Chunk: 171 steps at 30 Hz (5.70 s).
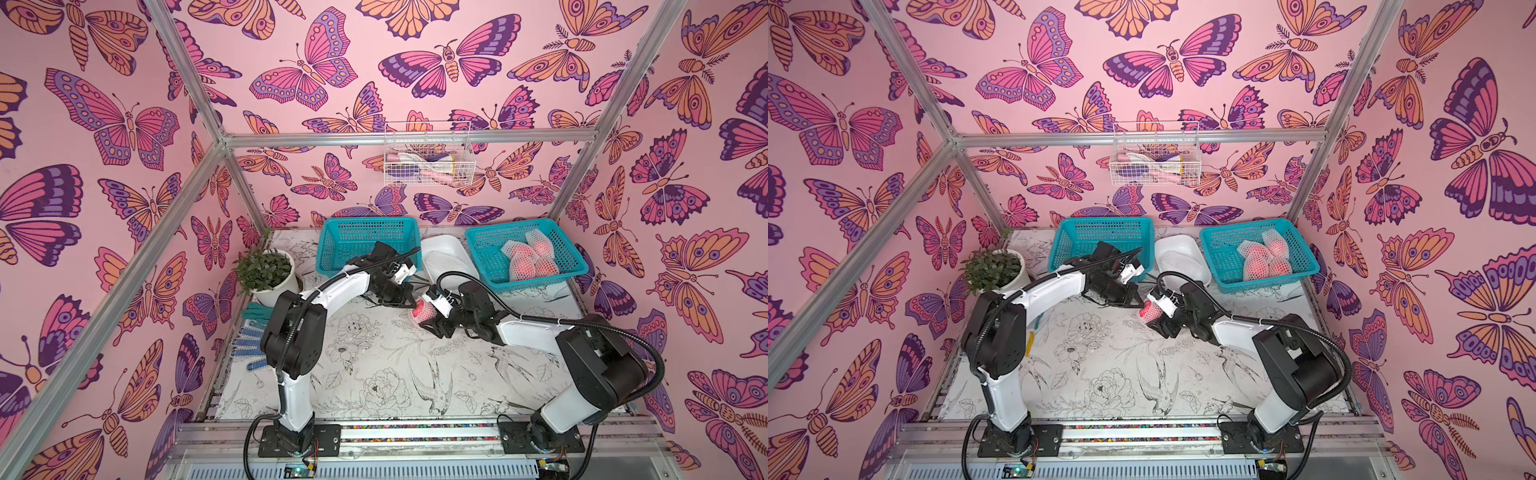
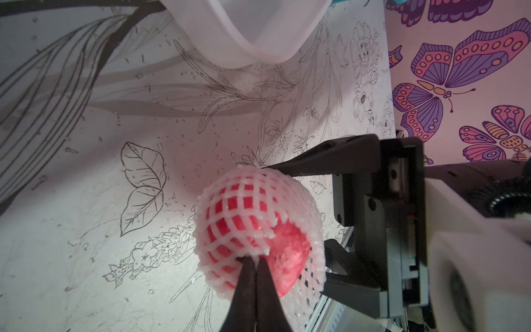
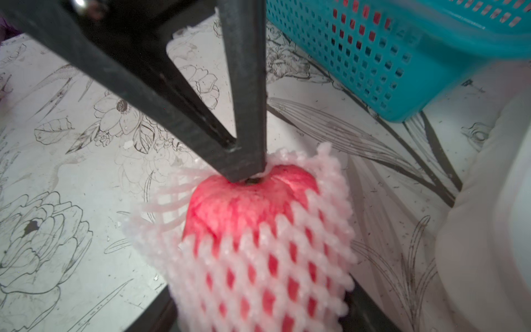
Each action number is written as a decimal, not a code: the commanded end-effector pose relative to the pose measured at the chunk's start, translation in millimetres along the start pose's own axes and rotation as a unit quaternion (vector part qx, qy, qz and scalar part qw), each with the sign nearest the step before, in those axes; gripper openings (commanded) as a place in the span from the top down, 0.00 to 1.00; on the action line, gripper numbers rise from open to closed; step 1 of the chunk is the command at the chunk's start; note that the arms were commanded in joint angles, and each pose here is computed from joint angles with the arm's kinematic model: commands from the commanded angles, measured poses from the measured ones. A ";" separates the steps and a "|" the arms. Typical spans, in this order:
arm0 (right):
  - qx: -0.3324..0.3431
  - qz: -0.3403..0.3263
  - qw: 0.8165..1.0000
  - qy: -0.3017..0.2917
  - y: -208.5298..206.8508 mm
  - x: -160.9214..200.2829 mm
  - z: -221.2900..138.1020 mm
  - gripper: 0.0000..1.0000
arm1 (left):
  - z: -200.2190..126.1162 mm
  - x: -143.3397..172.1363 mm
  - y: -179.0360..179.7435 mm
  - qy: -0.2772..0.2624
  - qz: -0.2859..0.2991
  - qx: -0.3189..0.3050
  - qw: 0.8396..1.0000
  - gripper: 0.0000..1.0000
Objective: Remove foam nets from apples
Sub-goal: Place the apple at the center of the board, then remove the foam net from the apple, then place the foam net into the storage box.
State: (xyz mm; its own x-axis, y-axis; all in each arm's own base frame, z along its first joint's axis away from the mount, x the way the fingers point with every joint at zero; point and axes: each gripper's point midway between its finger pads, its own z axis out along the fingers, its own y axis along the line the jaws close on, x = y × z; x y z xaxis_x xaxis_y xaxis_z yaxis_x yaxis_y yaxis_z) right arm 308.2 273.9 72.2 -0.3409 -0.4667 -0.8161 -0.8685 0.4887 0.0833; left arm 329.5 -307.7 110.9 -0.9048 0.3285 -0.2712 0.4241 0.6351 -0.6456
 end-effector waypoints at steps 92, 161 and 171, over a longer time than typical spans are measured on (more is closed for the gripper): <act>0.036 -0.005 0.998 -0.044 17.2 -13.8 -30.7 0.79 | 19.4 15.3 -36.8 0.007 0.012 0.027 1.000 1.00; 0.328 -0.002 0.934 0.140 -124.9 -112.1 -104.4 1.00 | -81.1 -13.2 -49.1 -0.169 0.106 -0.030 0.980 0.21; 0.312 -0.017 0.914 0.257 -174.5 -75.4 -45.5 1.00 | -81.4 -5.0 -30.3 -0.145 0.118 -0.058 0.981 0.21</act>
State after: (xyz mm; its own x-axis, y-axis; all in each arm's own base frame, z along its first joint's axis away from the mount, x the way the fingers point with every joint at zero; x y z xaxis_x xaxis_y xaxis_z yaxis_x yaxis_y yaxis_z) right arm 467.1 203.1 148.1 -0.5618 -0.6574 -0.5022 -0.5481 0.7505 -0.3694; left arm 325.5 -281.2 204.4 -0.7433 0.2348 -0.6264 0.6093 0.6241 -0.4891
